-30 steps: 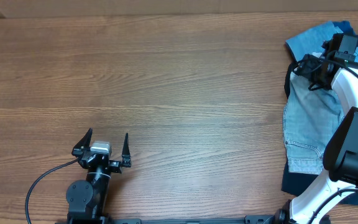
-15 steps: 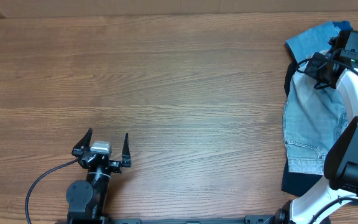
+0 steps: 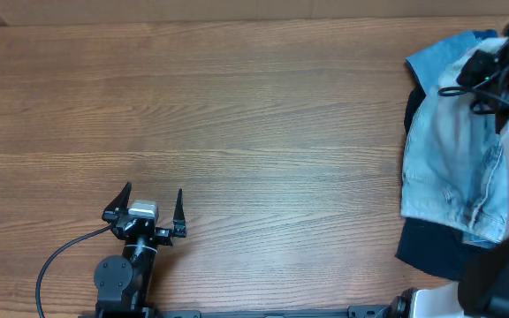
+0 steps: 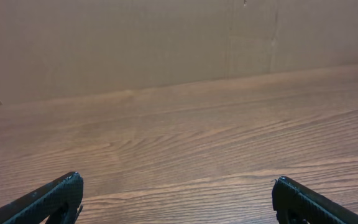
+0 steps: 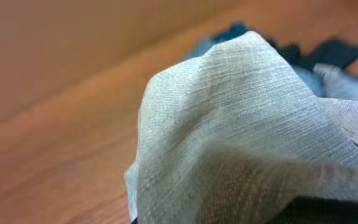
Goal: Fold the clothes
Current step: 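Reach the right gripper into the clothing pile and grasp the light-blue jeans, then lift the light-blue jeans with the right gripper and drop them mid-table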
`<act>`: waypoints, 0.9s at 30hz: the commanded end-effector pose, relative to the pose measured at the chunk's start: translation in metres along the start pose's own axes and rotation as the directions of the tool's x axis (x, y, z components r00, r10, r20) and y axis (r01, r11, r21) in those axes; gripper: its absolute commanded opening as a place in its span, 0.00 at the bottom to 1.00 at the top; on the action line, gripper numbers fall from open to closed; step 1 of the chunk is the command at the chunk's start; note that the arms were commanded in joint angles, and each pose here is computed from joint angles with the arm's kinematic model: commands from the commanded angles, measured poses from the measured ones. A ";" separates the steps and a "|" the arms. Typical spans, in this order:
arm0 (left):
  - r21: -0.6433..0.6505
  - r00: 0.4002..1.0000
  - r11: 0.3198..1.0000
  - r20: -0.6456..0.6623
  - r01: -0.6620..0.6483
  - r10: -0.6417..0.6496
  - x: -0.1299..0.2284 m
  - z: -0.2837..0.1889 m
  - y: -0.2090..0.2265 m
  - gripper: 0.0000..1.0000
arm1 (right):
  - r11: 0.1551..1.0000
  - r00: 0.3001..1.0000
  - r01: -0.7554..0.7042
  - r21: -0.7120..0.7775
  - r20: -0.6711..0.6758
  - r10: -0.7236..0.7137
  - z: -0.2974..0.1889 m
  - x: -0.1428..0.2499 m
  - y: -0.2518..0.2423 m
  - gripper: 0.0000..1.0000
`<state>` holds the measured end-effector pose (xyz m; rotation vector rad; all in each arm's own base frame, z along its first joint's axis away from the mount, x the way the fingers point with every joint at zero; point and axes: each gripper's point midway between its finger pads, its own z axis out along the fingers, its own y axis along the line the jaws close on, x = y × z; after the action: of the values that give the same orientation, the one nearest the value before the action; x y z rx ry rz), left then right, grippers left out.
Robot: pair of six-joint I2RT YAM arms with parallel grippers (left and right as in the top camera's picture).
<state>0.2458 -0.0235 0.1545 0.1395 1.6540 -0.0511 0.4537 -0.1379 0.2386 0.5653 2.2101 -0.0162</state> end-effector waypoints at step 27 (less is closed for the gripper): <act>-0.012 1.000 1.000 -0.002 0.013 -0.013 0.002 0.000 0.002 1.00 | 0.317 0.878 0.478 -0.819 0.461 -0.132 -0.290 0.039 0.353 0.04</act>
<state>0.2458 -0.0234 0.1545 0.1392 1.6540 -0.0508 0.3796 0.2458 0.4177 -0.4883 1.7114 0.8264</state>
